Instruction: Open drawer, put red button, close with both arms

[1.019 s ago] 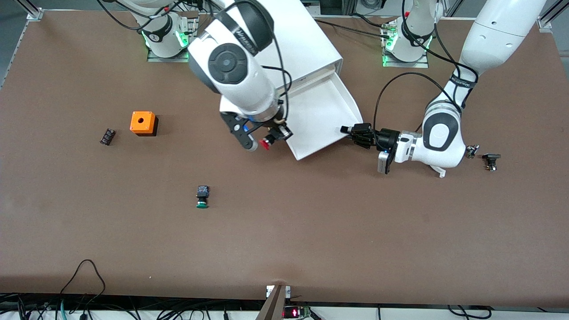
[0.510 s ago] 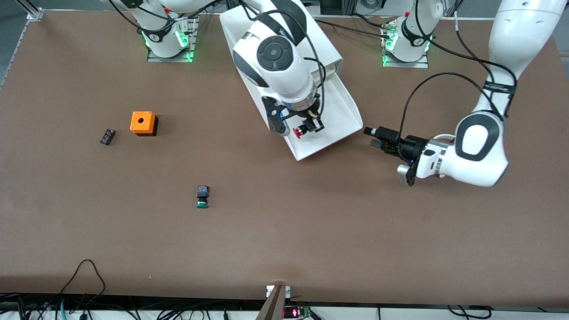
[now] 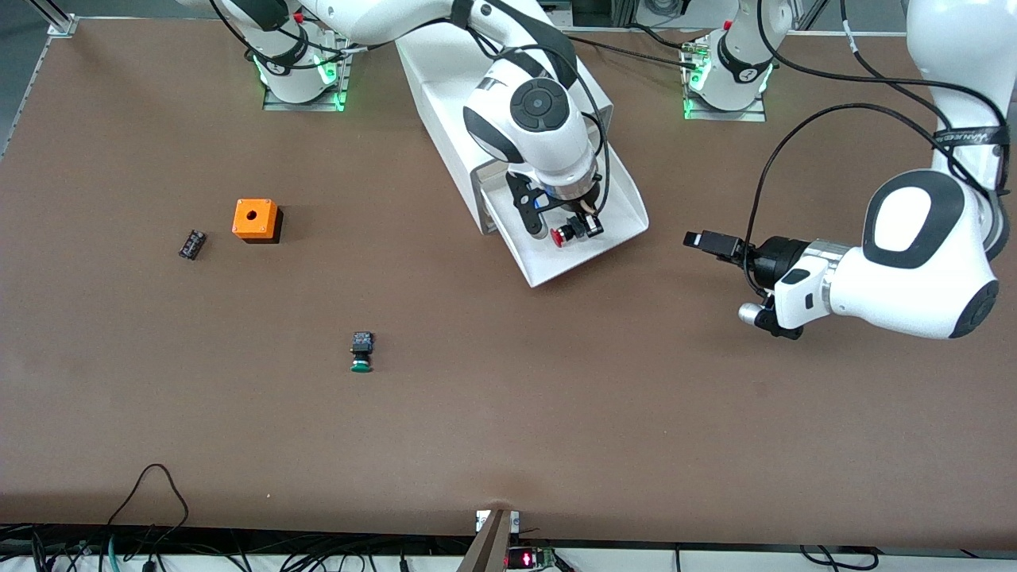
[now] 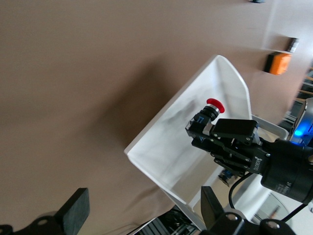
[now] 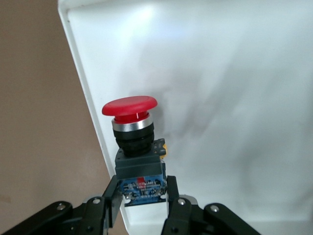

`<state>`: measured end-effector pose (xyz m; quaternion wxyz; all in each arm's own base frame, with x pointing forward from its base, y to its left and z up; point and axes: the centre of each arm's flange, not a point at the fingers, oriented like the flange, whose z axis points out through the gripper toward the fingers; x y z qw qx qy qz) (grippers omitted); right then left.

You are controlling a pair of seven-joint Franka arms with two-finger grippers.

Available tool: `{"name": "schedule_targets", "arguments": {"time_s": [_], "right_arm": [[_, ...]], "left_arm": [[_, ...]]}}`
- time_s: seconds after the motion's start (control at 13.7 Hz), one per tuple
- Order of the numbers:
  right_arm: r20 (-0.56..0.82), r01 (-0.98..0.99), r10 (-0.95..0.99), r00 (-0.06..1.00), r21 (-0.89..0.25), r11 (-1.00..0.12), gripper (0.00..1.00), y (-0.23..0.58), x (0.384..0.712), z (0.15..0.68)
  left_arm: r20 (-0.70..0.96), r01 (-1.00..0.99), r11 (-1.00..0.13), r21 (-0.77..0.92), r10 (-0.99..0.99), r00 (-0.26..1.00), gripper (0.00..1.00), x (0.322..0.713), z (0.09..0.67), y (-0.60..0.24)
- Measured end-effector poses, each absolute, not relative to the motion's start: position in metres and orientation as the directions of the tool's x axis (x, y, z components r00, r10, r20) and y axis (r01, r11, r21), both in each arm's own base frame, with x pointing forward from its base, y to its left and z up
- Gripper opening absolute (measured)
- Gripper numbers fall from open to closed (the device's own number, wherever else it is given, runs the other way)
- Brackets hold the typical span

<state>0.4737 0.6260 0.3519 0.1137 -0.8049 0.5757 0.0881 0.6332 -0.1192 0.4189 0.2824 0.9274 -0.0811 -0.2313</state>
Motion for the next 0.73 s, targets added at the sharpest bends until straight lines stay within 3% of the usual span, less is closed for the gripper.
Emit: {"name": "schedule_targets", "arguments": {"time_s": [0.36,0.51,0.73], "right_arm": [[-0.265,-0.953,-0.916,0.303,-0.081,-0.292,0.41,0.628,0.475,0.335],[-0.266,-0.955,-0.917,0.298,-0.088,-0.284,0.56,0.626,0.48,0.339],[-0.266,-0.96,-0.922,0.28,-0.105,-0.261,0.87,0.614,0.495,0.352]], "left_arm": [[-0.346,-0.157,-0.954,0.255,-0.242,0.907,1.0,0.632,0.465,-0.129],[-0.314,-0.201,-0.967,0.155,-0.241,0.918,1.0,0.633,0.48,-0.129],[-0.267,-0.229,-0.971,0.063,-0.238,0.934,1.0,0.638,0.496,-0.126]]}}
